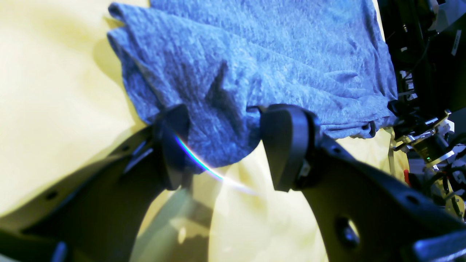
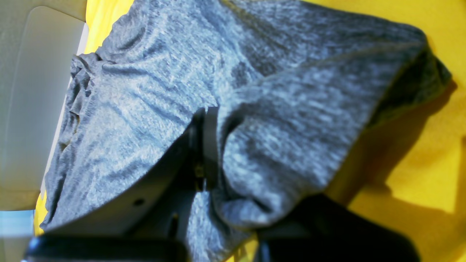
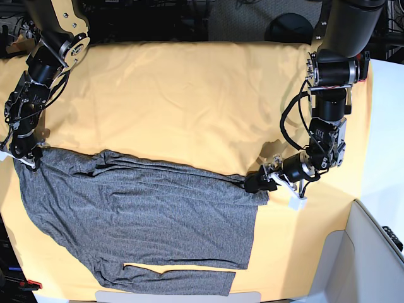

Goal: Fold the T-shirt properly
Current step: 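Hold the shirt with both grippers and adjust the grip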

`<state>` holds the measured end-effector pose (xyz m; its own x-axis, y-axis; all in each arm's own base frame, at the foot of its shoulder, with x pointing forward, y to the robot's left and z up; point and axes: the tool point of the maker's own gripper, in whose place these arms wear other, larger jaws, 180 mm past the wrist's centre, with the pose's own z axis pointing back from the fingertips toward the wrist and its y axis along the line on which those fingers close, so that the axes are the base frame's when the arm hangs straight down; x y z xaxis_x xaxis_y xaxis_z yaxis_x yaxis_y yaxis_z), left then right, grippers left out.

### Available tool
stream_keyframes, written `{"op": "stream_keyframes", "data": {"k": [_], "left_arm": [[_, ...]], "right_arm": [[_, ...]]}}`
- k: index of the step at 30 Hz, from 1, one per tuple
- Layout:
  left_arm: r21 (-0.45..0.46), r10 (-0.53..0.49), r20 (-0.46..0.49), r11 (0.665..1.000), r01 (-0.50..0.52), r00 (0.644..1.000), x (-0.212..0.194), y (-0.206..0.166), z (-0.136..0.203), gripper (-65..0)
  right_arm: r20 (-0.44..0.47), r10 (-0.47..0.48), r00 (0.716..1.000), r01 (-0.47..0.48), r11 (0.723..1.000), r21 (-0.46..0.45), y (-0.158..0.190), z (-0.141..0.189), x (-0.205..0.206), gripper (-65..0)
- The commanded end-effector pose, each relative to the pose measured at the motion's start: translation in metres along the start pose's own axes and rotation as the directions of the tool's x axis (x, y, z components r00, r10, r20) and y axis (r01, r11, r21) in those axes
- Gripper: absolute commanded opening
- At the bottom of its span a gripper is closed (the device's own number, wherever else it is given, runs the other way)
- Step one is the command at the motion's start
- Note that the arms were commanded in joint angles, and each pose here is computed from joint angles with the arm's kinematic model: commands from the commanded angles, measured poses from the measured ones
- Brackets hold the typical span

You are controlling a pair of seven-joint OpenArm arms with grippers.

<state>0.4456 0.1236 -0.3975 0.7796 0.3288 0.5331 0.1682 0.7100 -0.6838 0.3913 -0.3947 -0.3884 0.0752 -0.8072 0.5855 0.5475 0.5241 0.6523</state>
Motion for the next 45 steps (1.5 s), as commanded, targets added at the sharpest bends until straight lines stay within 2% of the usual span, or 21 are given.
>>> {"op": "stream_keyframes", "data": {"k": [1,9,15,26,32,35,39,40,45], "left_arm": [[0.058,-0.007,-0.001,0.998,0.007,1.0,0.014,0.012,0.01,-30.6],[0.11,-0.01,0.012,0.994,0.009,1.0,0.022,0.034,0.03,-30.6],[0.113,-0.009,0.008,0.994,0.008,1.0,0.019,0.035,0.031,-30.6],[0.013,0.022,-0.037,1.0,-0.021,0.999,-0.012,-0.006,-0.012,-30.6],[0.005,0.021,-0.036,1.0,-0.021,0.999,-0.012,-0.01,-0.015,-30.8],[0.006,0.021,-0.036,1.0,-0.021,0.999,-0.012,-0.01,-0.014,-37.9],[0.01,0.022,0.001,1.0,-0.022,1.0,-0.005,-0.008,-0.013,-62.0],[0.012,0.023,0.01,1.0,-0.023,1.0,-0.004,-0.007,-0.013,-65.0],[0.024,0.023,0.025,0.999,-0.023,0.999,0.001,-0.001,-0.007,-64.8]], "right_arm": [[-0.029,-0.025,0.999,0.024,1.0,-0.015,-0.004,0.0,-0.005,-62.6],[-0.024,-0.024,0.999,0.024,1.0,-0.015,-0.004,0.0,-0.004,-62.6],[-0.024,-0.024,0.999,0.024,1.0,-0.015,-0.004,0.0,-0.004,-62.6],[-0.029,-0.022,0.999,0.021,0.999,-0.024,-0.009,0.002,-0.007,-62.6],[-0.029,-0.022,0.999,0.021,0.999,-0.024,-0.009,0.002,-0.007,-62.6],[-0.029,-0.022,0.999,0.021,0.999,-0.024,-0.009,0.002,-0.007,-62.6],[-0.033,-0.021,0.999,0.021,0.999,-0.025,-0.01,0.002,-0.008,-62.7],[-0.033,-0.021,0.999,0.021,0.999,-0.025,-0.01,0.002,-0.008,-62.7],[-0.033,-0.01,0.999,0.009,0.999,-0.036,-0.017,0.006,-0.008,-65.0]]}}
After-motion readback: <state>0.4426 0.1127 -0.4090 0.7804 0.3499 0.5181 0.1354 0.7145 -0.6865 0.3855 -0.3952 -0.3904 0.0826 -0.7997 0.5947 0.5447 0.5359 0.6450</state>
